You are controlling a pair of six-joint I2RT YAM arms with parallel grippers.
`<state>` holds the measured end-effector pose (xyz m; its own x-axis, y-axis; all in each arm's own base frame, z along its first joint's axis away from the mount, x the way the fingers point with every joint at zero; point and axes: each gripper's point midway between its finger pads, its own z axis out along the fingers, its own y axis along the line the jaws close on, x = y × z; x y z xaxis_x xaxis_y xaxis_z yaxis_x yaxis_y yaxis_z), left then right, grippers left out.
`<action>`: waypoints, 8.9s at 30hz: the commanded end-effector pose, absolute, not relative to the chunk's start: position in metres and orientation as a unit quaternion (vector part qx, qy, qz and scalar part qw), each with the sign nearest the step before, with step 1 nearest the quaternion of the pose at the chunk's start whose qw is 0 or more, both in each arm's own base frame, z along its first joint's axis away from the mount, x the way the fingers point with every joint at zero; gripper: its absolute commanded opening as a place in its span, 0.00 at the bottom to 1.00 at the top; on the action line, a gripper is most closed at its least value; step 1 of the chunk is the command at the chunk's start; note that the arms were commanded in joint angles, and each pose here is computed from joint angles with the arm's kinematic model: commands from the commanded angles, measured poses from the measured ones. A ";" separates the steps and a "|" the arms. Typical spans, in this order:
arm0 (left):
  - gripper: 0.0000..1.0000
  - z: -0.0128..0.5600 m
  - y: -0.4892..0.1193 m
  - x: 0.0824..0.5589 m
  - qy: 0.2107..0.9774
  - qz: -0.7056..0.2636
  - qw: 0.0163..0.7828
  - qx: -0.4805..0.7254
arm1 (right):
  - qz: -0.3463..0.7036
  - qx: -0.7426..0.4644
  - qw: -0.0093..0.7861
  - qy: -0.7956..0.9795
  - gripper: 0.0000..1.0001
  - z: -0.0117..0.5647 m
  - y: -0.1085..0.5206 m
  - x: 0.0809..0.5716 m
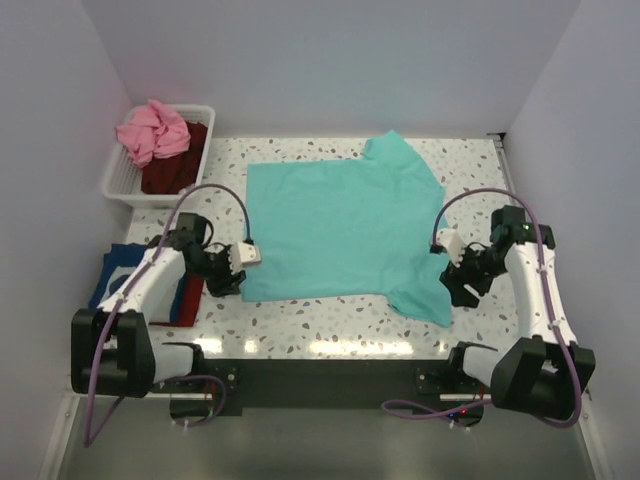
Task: Fold and stack the t-shirts
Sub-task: Flatten the tshirt out, then fold the tshirt
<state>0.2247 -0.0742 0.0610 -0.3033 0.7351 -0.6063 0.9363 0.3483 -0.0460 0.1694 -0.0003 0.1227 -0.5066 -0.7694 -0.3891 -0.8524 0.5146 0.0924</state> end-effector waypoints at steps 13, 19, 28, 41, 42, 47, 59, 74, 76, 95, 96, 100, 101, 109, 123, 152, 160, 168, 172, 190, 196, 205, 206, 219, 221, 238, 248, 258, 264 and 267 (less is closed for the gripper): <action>0.48 0.032 -0.107 0.224 0.674 -0.148 0.280 0.668 | 0.045 -0.584 0.141 0.798 0.58 0.043 -0.015 0.188; 0.48 0.027 -0.110 0.227 0.668 -0.137 0.273 0.679 | 0.037 -0.605 0.156 0.780 0.56 0.030 -0.009 0.199; 0.49 0.014 -0.113 0.224 0.668 -0.131 0.258 0.686 | 0.055 -0.632 0.121 0.764 0.46 0.007 0.000 0.183; 0.46 0.048 -0.119 0.213 0.632 -0.127 0.278 0.712 | 0.055 -0.640 0.101 0.760 0.00 0.002 0.002 0.172; 0.46 0.050 -0.118 0.212 0.631 -0.126 0.279 0.713 | 0.054 -0.638 0.102 0.761 0.00 0.002 0.002 0.173; 0.46 0.042 -0.114 0.199 0.620 -0.133 0.261 0.728 | 0.055 -0.636 0.106 0.762 0.00 0.005 0.003 0.172; 0.37 -0.003 -0.098 0.195 0.637 -0.122 0.202 0.734 | 0.052 -0.627 0.133 0.766 0.00 0.029 0.008 0.180; 0.00 0.038 -0.101 0.208 0.649 -0.124 0.243 0.710 | 0.045 -0.609 0.159 0.776 0.00 0.075 0.003 0.189; 0.00 0.051 -0.103 0.215 0.650 -0.132 0.256 0.703 | 0.046 -0.603 0.163 0.780 0.00 0.080 0.000 0.194; 0.00 0.087 -0.104 0.322 0.704 -0.138 0.314 0.622 | 0.054 -0.588 0.201 0.781 0.00 0.128 0.008 0.310; 0.00 0.087 -0.104 0.325 0.706 -0.138 0.313 0.620 | 0.055 -0.591 0.199 0.780 0.00 0.128 0.009 0.314; 0.00 0.079 -0.102 0.342 0.714 -0.134 0.302 0.617 | 0.056 -0.592 0.189 0.782 0.00 0.118 0.010 0.336; 0.00 0.081 -0.100 0.348 0.715 -0.130 0.305 0.616 | 0.051 -0.592 0.193 0.781 0.00 0.121 0.009 0.343; 0.00 0.073 -0.097 0.368 0.725 -0.124 0.307 0.604 | 0.043 -0.597 0.178 0.781 0.00 0.107 0.005 0.369; 0.00 0.063 -0.093 0.383 0.733 -0.116 0.307 0.596 | 0.027 -0.596 0.180 0.782 0.00 0.097 0.001 0.401; 0.00 0.053 -0.093 0.401 0.740 -0.113 0.300 0.591 | 0.019 -0.596 0.171 0.785 0.00 0.084 -0.001 0.430; 0.00 0.044 -0.088 0.400 0.746 -0.109 0.289 0.590 | 0.017 -0.603 0.166 0.780 0.00 0.081 0.007 0.434; 0.07 0.042 -0.082 0.407 0.759 -0.097 0.288 0.575 | 0.010 -0.596 0.165 0.786 0.09 0.080 0.008 0.439; 0.34 0.056 -0.071 0.410 0.798 -0.109 0.298 0.512 | 0.017 -0.538 0.170 0.825 0.37 0.098 -0.006 0.439; 0.70 0.046 -0.071 0.358 0.897 -0.251 0.250 0.266 | 0.158 -0.231 0.089 0.956 0.47 0.055 -0.020 0.347; 0.69 0.023 -0.067 0.347 0.914 -0.251 0.209 0.242 | 0.152 -0.214 0.078 0.962 0.47 0.029 -0.023 0.346; 0.52 0.001 -0.069 0.325 0.922 -0.270 0.155 0.231 | 0.143 -0.215 0.057 0.964 0.35 0.015 -0.027 0.337; 0.44 -0.001 -0.069 0.324 0.922 -0.270 0.152 0.231 | 0.145 -0.216 0.054 0.964 0.33 0.017 -0.027 0.334; 0.00 0.009 -0.056 0.293 0.932 -0.234 0.128 0.245 | 0.112 -0.244 0.014 0.963 0.00 0.036 -0.037 0.284; 0.04 0.014 -0.056 0.298 0.932 -0.231 0.136 0.245 | 0.116 -0.241 0.014 0.963 0.04 0.041 -0.035 0.281; 0.50 0.163 -0.222 0.370 0.659 -0.214 0.461 0.555 | 0.210 -0.144 0.077 0.964 0.41 0.074 -0.003 0.329; 0.51 0.134 -0.406 0.348 0.417 -0.201 0.456 0.760 | 0.229 -0.119 0.067 0.964 0.31 0.074 0.007 0.310; 0.48 0.111 -0.488 0.316 0.270 -0.174 0.478 0.818 | 0.195 -0.102 0.051 0.974 0.16 0.045 -0.003 0.303; 0.42 0.089 -0.506 0.325 0.259 -0.150 0.489 0.819 | 0.169 -0.090 0.052 0.980 0.12 0.025 -0.011 0.304; 0.41 0.080 -0.508 0.327 0.262 -0.146 0.486 0.821 | 0.157 -0.087 0.052 0.982 0.11 0.020 -0.015 0.303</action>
